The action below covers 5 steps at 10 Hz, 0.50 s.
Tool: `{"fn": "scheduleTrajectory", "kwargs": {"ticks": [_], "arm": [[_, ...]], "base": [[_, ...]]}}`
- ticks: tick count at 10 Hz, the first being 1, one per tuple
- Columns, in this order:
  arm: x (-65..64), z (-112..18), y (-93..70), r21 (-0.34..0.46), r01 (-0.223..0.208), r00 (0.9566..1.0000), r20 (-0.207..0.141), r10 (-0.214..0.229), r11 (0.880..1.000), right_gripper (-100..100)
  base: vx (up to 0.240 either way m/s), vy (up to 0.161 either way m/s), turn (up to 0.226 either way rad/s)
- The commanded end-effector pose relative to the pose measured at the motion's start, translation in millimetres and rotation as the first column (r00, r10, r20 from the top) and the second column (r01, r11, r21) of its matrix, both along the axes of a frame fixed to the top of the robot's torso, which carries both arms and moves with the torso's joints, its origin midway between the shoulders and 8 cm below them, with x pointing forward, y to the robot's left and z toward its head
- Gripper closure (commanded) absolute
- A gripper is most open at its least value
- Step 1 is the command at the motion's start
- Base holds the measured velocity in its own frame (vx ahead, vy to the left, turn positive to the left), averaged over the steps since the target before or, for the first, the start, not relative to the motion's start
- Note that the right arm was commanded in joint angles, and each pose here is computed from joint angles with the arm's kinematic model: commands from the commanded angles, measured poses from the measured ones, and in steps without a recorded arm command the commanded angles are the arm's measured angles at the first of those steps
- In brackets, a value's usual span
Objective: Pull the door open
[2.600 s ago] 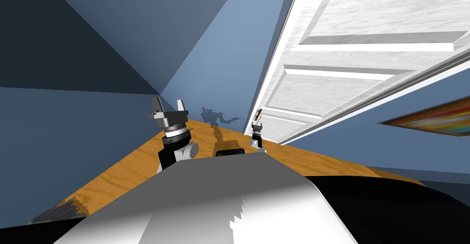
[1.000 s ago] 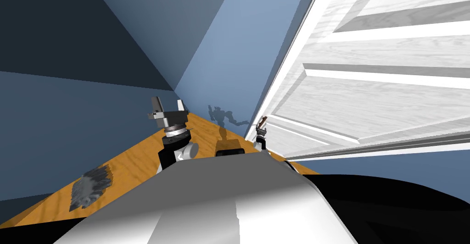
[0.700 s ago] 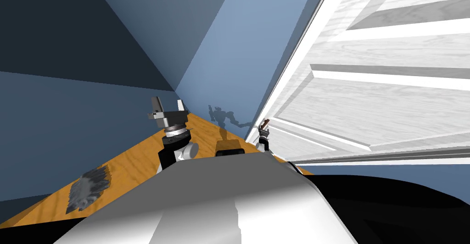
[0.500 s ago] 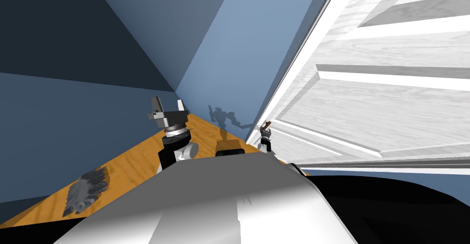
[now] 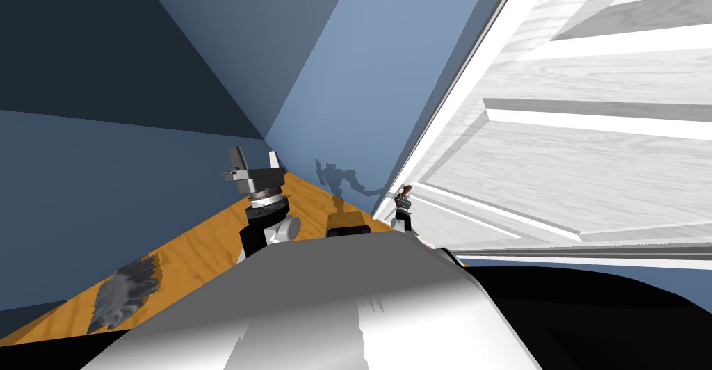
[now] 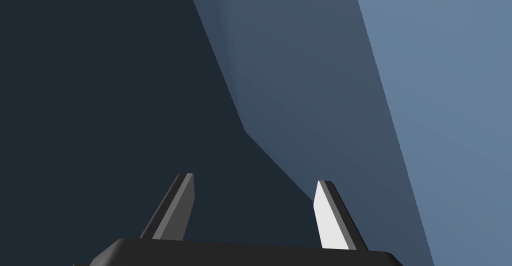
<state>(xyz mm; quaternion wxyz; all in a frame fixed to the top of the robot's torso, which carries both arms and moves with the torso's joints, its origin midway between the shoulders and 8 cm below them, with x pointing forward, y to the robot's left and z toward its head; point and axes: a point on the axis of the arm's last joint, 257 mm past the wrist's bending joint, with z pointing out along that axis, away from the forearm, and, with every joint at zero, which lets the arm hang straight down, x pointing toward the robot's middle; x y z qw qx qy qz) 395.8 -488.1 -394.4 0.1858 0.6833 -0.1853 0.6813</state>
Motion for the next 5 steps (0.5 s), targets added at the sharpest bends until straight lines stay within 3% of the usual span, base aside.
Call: {"fn": "scheduleTrajectory", "kwargs": {"ticks": [1, 3, 5], "arm": [[0.1, -0.2, -0.1, 0.000, 0.000, 1.0000, -0.001, 0.000, 1.000, 100], [0.1, -0.2, -0.1, 0.000, 0.000, 1.0000, -0.001, 0.000, 1.000, 100], [6.5, 0.9, 11.2, 0.000, -0.039, 0.9993, 0.001, 0.039, 0.999, 100]], "base": [[-0.002, -0.006, 0.009], [0.000, 0.000, 0.000], [-0.165, -0.017, 0.060]]}}
